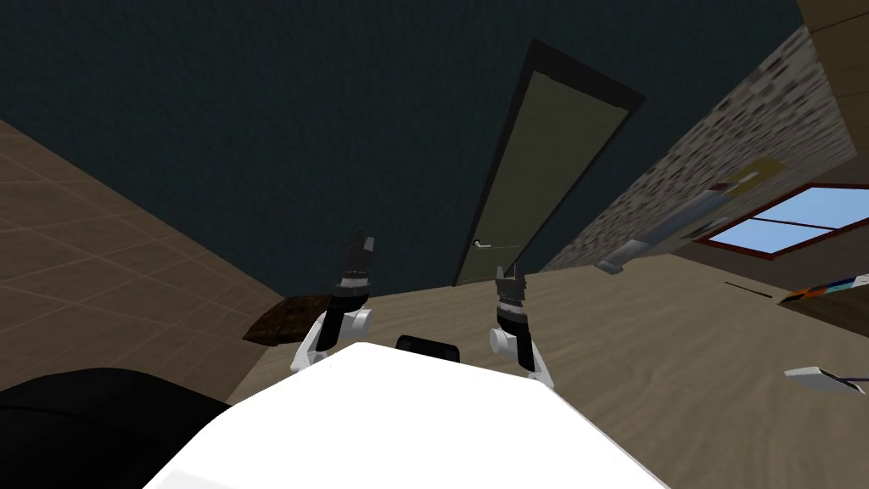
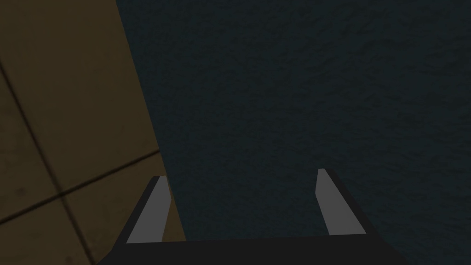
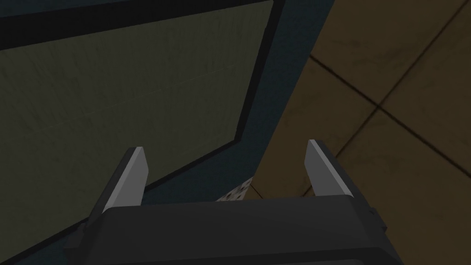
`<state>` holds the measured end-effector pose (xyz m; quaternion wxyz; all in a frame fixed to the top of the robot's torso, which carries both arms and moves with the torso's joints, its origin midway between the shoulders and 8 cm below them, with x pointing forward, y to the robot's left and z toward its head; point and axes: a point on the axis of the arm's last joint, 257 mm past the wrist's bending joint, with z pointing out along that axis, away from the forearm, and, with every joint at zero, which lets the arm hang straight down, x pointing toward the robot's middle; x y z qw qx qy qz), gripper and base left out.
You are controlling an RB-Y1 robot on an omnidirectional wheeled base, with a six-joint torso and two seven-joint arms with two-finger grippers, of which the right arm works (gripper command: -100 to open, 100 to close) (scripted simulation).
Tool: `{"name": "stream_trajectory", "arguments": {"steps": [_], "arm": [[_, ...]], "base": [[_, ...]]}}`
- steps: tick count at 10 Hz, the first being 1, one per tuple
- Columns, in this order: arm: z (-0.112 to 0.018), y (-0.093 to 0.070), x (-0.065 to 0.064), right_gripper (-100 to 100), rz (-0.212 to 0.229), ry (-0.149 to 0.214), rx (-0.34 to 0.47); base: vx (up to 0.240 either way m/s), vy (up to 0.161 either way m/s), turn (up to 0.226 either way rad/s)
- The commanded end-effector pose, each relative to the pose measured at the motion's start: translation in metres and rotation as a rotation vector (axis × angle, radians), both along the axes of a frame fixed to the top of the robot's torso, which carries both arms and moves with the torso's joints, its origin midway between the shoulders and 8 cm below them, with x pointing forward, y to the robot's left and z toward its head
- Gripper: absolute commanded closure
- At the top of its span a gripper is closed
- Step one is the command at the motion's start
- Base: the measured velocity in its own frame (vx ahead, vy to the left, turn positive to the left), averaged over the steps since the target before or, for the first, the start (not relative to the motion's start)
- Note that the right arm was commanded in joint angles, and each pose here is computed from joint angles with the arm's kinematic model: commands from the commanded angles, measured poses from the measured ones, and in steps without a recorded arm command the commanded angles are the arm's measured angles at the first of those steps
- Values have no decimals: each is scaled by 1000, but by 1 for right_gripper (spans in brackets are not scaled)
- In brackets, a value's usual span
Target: Pull the door open
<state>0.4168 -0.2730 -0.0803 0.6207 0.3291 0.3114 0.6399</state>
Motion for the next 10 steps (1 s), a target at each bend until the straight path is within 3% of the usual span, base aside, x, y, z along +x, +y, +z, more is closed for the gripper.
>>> {"name": "stream_trajectory", "arguments": {"steps": [1,10], "arm": [[-14,0,6,-100,3,25,5],[-93,-6,34,-100,8,172,27]], "base": [[67,-91,136],[73,-101,115]]}}
